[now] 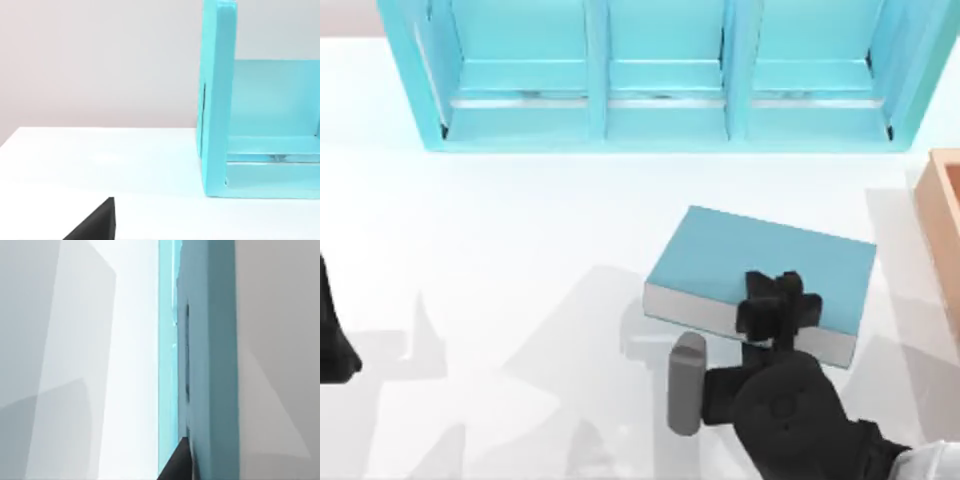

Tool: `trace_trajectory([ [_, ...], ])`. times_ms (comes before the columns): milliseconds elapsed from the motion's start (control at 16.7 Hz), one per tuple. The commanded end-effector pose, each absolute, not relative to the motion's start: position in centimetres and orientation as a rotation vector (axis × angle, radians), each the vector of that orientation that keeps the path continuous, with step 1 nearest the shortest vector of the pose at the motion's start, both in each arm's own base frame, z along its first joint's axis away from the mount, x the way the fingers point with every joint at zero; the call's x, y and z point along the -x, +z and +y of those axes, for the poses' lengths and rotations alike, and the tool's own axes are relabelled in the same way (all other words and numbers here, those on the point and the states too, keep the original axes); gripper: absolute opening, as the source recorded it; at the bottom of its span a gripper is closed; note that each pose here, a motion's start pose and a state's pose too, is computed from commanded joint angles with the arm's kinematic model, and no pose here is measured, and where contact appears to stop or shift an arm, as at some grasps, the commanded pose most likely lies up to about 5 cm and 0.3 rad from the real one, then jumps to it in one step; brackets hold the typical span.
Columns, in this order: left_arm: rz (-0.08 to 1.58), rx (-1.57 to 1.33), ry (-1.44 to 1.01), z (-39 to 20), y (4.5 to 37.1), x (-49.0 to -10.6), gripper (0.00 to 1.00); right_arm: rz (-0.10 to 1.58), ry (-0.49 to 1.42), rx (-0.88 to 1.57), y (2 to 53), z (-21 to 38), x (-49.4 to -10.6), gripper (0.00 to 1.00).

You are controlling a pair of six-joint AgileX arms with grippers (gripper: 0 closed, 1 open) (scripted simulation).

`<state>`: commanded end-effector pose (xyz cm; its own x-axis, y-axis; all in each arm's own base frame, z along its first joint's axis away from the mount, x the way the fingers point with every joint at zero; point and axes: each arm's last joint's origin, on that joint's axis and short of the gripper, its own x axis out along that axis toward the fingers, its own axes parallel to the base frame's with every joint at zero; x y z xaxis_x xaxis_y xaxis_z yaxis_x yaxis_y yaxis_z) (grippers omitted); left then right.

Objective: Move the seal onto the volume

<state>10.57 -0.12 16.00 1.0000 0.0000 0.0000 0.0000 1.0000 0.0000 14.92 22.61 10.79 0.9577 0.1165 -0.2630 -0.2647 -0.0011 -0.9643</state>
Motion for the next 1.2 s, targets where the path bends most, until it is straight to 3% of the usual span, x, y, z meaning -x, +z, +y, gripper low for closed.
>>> trace_trajectory([
  [360, 0.0, 0.0, 0.0, -0.12, 16.0, -10.57, 1.0, 0.118, 0.297, 1.539, 10.34, 22.56, -14.95, 0.0],
  [1140, 0.0, 0.0, 0.0, -0.12, 16.0, -10.57, 1.0, 0.118, 0.297, 1.539, 10.34, 22.56, -14.95, 0.98],
  [1200, 0.0, 0.0, 0.0, -0.12, 16.0, -10.57, 1.0, 0.118, 0.297, 1.539, 10.34, 22.56, -14.95, 1.0],
])
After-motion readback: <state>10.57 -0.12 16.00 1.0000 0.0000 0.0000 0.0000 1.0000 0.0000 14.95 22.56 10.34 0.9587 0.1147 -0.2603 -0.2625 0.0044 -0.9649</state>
